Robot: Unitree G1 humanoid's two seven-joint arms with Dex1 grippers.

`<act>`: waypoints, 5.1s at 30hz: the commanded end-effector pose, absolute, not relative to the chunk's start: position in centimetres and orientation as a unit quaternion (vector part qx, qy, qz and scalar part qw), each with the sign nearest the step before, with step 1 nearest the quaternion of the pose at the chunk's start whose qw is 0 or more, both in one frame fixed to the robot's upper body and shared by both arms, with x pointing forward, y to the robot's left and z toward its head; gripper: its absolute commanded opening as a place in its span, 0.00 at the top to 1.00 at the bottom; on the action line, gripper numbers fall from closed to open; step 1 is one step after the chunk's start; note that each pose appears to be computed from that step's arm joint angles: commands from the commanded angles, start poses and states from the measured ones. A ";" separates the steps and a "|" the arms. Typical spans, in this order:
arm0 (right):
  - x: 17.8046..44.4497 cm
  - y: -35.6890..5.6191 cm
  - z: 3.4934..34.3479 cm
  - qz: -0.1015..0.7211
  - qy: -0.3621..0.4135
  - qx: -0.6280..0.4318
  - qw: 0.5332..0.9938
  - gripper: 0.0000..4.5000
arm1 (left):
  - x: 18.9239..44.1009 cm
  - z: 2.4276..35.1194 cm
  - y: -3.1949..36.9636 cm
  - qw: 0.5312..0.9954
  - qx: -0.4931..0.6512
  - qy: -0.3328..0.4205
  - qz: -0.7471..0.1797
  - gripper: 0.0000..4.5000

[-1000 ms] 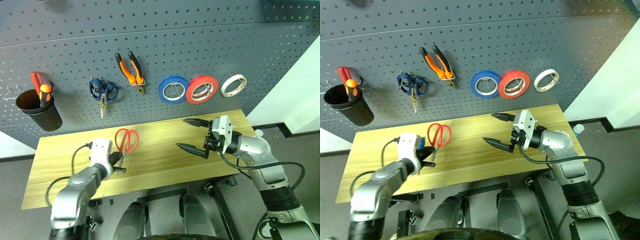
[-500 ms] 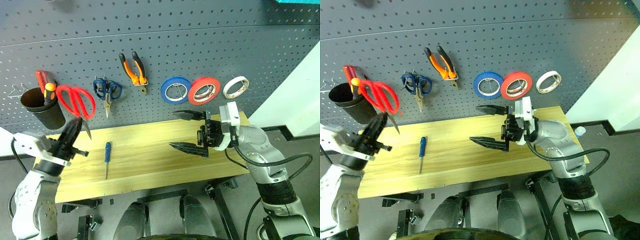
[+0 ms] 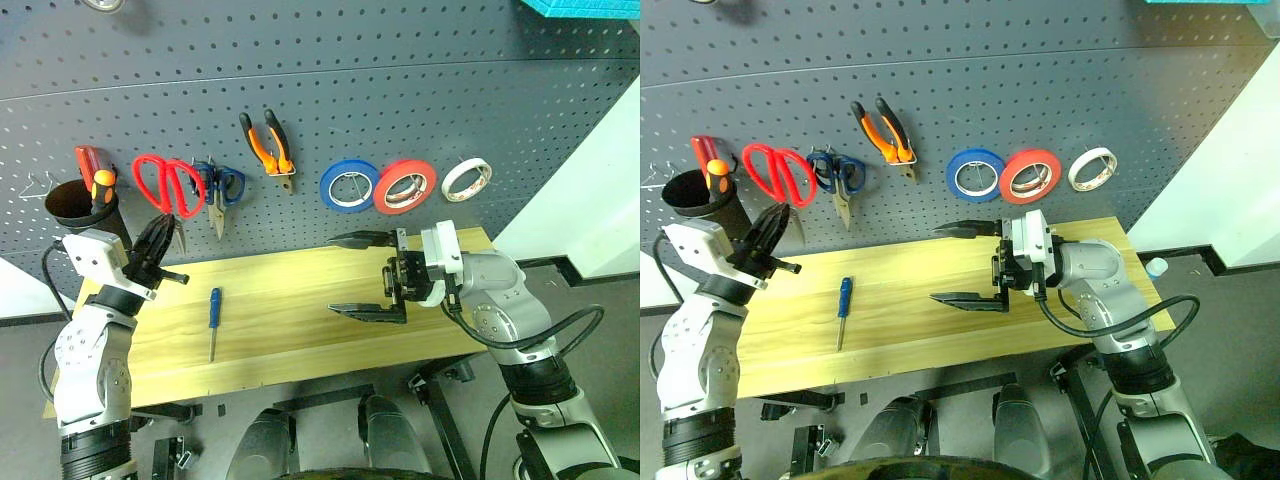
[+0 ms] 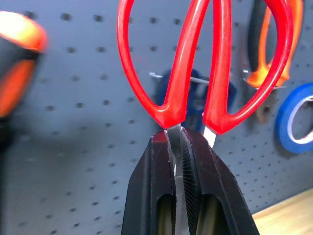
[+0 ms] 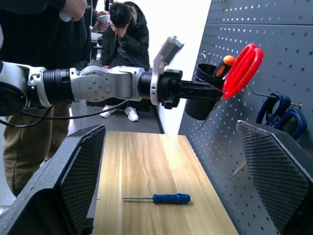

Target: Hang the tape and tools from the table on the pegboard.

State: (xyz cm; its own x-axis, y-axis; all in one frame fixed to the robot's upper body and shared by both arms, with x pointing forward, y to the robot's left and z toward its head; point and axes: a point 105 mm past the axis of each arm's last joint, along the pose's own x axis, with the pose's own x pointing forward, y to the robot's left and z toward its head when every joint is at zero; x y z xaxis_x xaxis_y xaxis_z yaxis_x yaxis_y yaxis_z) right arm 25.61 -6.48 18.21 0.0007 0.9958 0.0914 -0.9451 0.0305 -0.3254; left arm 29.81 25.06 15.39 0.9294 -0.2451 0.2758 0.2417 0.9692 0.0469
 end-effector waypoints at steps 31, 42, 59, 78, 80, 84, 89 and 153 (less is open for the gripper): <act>26.7 -7.2 18.3 0.660 -0.166 -0.115 0.724 0.00 | 31.1 13.1 27.3 0.995 0.025 -0.070 -0.067 0.66; 27.4 -7.8 18.3 0.644 -0.166 -0.132 0.735 0.00 | 27.5 7.2 29.0 0.992 0.010 0.084 -0.089 0.26; 27.8 -8.3 17.8 0.640 -0.155 -0.135 0.741 0.00 | 30.2 -1.0 26.5 0.917 -0.072 0.380 0.096 0.01; 26.1 -10.2 14.6 0.672 -0.046 -0.146 0.724 0.00 | 33.8 -3.6 25.0 0.890 -0.074 0.445 0.065 0.01; 25.9 -10.8 13.7 0.676 -0.021 -0.150 0.721 0.00 | 33.8 -3.6 25.0 0.889 -0.077 0.447 0.067 0.01; 26.3 -11.2 13.6 0.671 -0.019 -0.149 0.726 0.00 | 33.8 -3.8 24.9 0.889 -0.089 0.445 0.065 0.28; 26.5 -11.1 13.7 0.668 -0.026 -0.151 0.728 0.00 | 33.6 -4.1 25.0 0.886 -0.099 0.448 0.071 0.67; 27.0 -6.3 21.5 0.675 -0.179 -0.018 0.715 0.00 | 30.1 25.8 37.2 0.964 0.085 -0.246 -0.050 0.25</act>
